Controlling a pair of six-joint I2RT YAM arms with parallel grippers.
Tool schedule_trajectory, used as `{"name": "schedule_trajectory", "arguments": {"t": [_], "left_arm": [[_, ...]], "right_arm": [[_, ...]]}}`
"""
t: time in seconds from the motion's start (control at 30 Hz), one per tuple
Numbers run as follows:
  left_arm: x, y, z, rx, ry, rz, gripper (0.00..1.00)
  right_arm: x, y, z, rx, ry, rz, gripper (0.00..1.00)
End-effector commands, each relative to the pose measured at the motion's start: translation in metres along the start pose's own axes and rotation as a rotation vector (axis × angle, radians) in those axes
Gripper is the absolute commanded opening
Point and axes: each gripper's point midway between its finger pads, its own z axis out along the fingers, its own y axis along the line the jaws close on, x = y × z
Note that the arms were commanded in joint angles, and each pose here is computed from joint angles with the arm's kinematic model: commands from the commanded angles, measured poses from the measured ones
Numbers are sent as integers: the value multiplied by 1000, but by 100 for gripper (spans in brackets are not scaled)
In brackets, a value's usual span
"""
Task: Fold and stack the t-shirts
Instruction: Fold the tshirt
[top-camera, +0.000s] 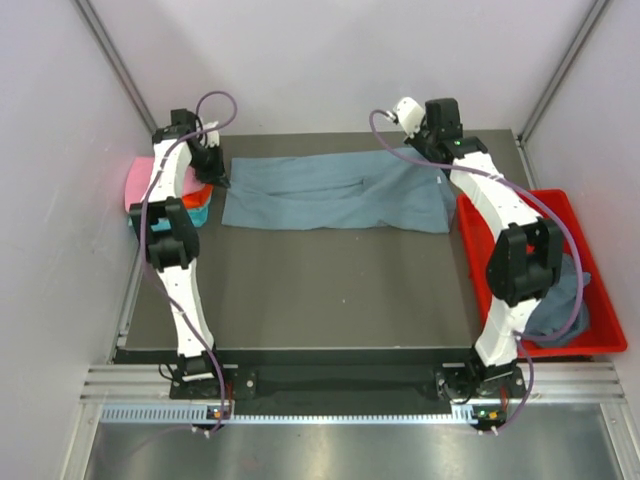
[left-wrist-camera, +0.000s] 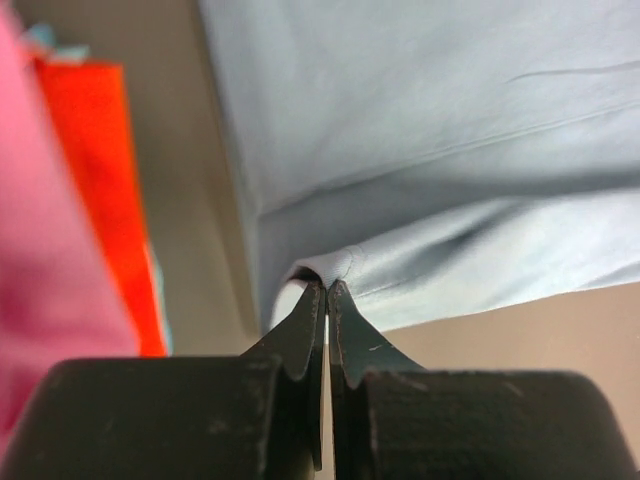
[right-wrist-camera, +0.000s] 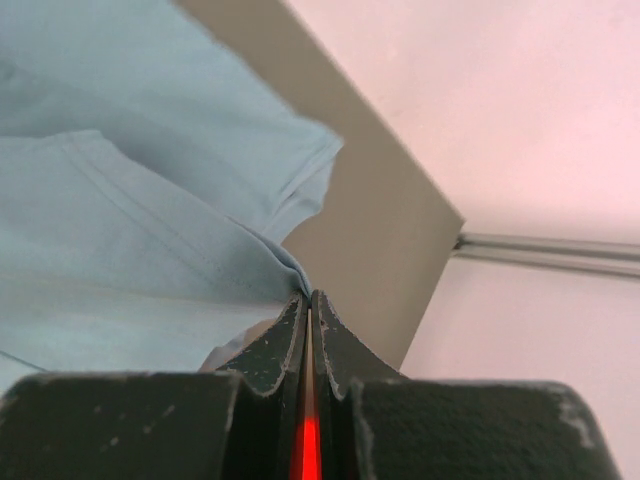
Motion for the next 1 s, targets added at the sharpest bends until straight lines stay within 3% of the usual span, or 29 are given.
{"name": "schedule_trajectory", "arguments": {"t": [0.0,0.3,0.63,0.97], "left_arm": [[-19,-22,0,53,-34,76,0],[-64,-9,7,-15,-177,80,0],[-67,17,30,-101,-187,32,0],[-70,28,24,-173,-202,-8,0]], "right_arm": [[-37,-54,-2,153,-103,26,0],[-56,-77,44,232,-128,12,0],[-29,-57,96,211,-47,-17,0],[-23,-75,96,274,-42,29,0]]}}
